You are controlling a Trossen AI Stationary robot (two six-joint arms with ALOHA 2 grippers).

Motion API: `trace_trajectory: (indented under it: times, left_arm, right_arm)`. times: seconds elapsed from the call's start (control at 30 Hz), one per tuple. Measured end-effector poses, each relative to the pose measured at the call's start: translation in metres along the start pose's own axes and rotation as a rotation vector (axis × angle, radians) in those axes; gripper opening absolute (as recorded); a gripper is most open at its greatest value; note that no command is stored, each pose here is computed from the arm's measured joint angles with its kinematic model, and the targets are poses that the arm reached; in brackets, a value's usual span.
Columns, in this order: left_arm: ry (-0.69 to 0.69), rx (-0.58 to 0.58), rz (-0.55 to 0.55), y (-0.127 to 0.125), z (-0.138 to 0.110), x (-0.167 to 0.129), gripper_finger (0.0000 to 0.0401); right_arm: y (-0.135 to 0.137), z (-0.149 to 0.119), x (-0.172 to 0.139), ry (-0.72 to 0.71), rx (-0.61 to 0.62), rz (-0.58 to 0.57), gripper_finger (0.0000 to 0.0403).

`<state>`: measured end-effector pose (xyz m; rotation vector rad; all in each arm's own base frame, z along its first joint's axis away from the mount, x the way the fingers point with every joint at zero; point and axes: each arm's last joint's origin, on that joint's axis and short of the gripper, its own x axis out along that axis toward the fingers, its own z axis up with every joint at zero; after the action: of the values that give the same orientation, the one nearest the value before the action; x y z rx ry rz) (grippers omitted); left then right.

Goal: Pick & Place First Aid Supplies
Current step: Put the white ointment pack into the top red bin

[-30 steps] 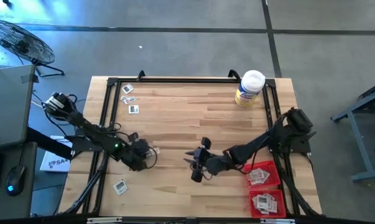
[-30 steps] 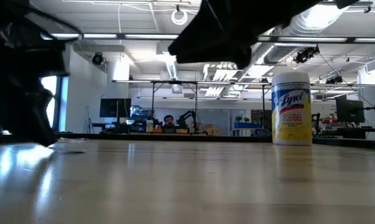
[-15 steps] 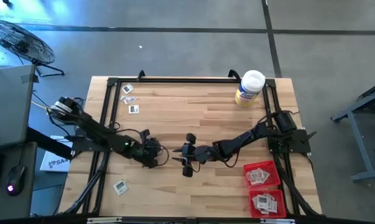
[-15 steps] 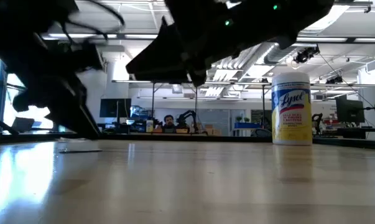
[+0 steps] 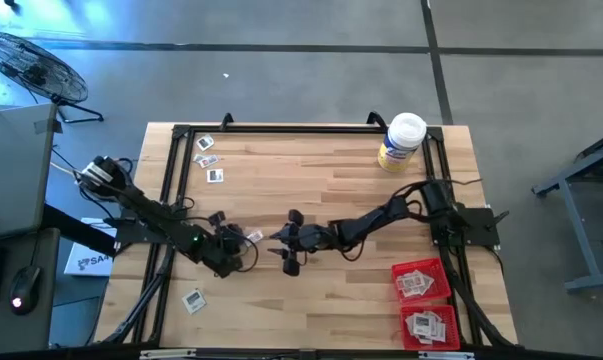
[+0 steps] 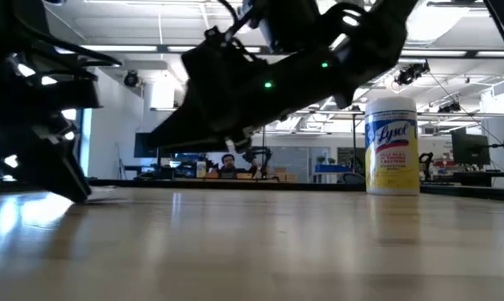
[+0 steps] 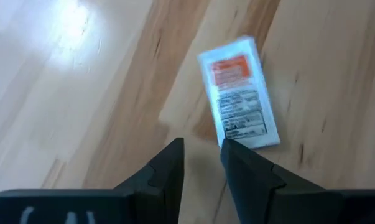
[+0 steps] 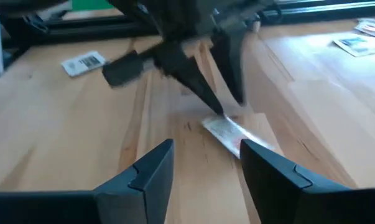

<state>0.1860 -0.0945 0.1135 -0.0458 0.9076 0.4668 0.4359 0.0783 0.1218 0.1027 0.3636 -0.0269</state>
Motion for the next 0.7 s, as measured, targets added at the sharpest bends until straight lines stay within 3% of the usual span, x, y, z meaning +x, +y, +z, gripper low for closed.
trace_trajectory:
  times: [0.3,0.5,0.7]
  left_arm:
    - [-0.141,0.028,-0.062,-0.013,0.012,0.011,0.0114]
    - [-0.172,0.036,-0.062,-0.019,0.014,0.025,0.0114]
    - [-0.208,0.016,-0.056,-0.021,0.016,0.027,0.0114]
  right_arm:
    - [-0.004,0.002,0.014,0.032,-0.050,-0.026,0.0178]
    - [-0.008,-0.005,0.014,0.112,-0.170,-0.034,0.0177]
    - [-0.007,-0.005,0.014,0.128,-0.198,0.035,0.0171]
